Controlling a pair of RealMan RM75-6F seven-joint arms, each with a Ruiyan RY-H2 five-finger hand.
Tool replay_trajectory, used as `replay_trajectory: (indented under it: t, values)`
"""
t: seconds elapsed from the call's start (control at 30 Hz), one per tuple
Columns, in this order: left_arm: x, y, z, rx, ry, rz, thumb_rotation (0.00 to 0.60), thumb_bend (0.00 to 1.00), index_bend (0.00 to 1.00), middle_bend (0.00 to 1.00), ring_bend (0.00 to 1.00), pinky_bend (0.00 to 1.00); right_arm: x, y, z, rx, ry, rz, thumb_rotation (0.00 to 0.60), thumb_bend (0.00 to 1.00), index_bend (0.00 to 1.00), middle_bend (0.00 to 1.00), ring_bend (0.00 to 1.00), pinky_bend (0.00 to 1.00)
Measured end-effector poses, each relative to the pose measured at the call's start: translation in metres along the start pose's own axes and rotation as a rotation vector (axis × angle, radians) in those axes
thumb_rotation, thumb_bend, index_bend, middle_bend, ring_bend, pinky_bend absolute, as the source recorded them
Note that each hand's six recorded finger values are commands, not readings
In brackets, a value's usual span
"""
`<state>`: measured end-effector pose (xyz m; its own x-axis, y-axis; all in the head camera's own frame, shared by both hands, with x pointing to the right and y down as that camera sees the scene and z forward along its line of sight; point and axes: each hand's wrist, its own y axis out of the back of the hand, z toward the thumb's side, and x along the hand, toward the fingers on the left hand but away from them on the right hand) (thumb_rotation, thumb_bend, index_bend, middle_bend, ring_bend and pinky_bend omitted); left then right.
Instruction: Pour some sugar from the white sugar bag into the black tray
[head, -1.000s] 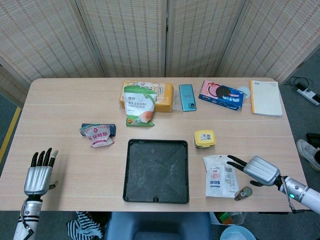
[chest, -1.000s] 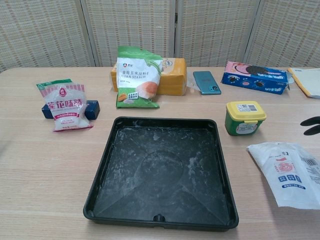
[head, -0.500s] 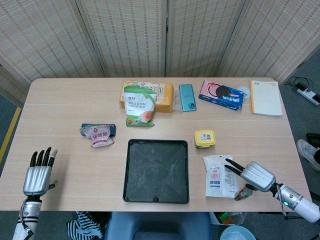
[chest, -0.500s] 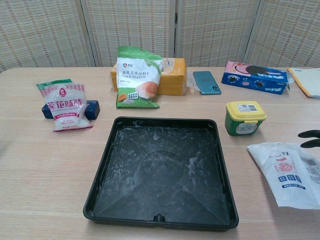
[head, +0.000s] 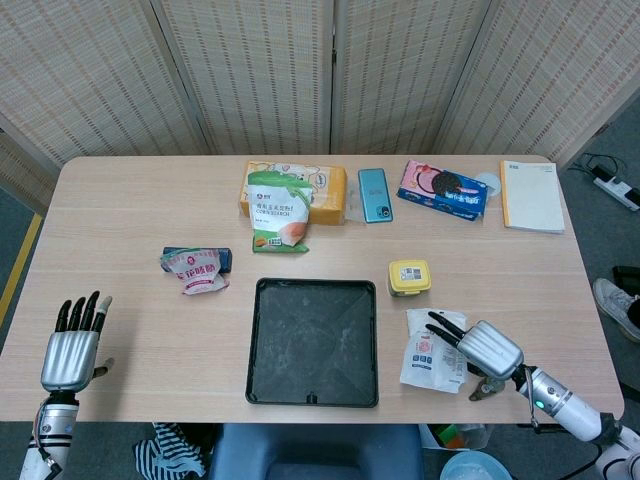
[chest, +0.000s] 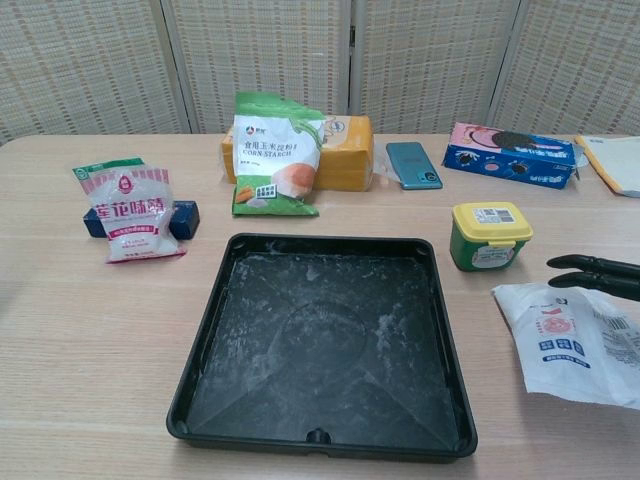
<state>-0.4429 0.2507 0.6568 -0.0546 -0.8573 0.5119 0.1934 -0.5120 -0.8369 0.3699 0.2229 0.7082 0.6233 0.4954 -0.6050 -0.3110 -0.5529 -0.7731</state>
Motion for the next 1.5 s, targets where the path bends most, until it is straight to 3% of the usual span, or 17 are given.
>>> replay_trajectory:
  t: [0.4, 0.83, 1.17, 1.5]
  values:
    - [-0.002, 0.007, -0.003, -0.037, -0.01, 0.003, 0.6, 0.17, 0.0, 0.0, 0.02, 0.0, -0.02, 0.009, 0.031, -0.065, -0.004, -0.023, 0.6, 0.28, 0.0, 0.0, 0.77, 0.92]
    - [-0.002, 0.008, -0.005, -0.046, -0.014, -0.002, 0.6, 0.17, 0.0, 0.0, 0.03, 0.0, -0.056, 0.02, 0.044, -0.088, -0.027, 0.052, 0.6, 0.28, 0.0, 0.0, 0.77, 0.92]
    - [-0.003, 0.005, 0.0, -0.033, -0.021, -0.004, 0.6, 0.17, 0.0, 0.0, 0.03, 0.0, -0.015, 0.04, 0.018, -0.11, -0.061, 0.133, 0.6, 0.27, 0.0, 0.0, 0.77, 0.92]
    - [-0.001, 0.001, 0.0, -0.023, -0.013, -0.009, 0.6, 0.17, 0.0, 0.0, 0.03, 0.0, -0.019, 0.024, -0.001, -0.144, -0.084, 0.223, 0.6, 0.27, 0.0, 0.0, 0.76, 0.92]
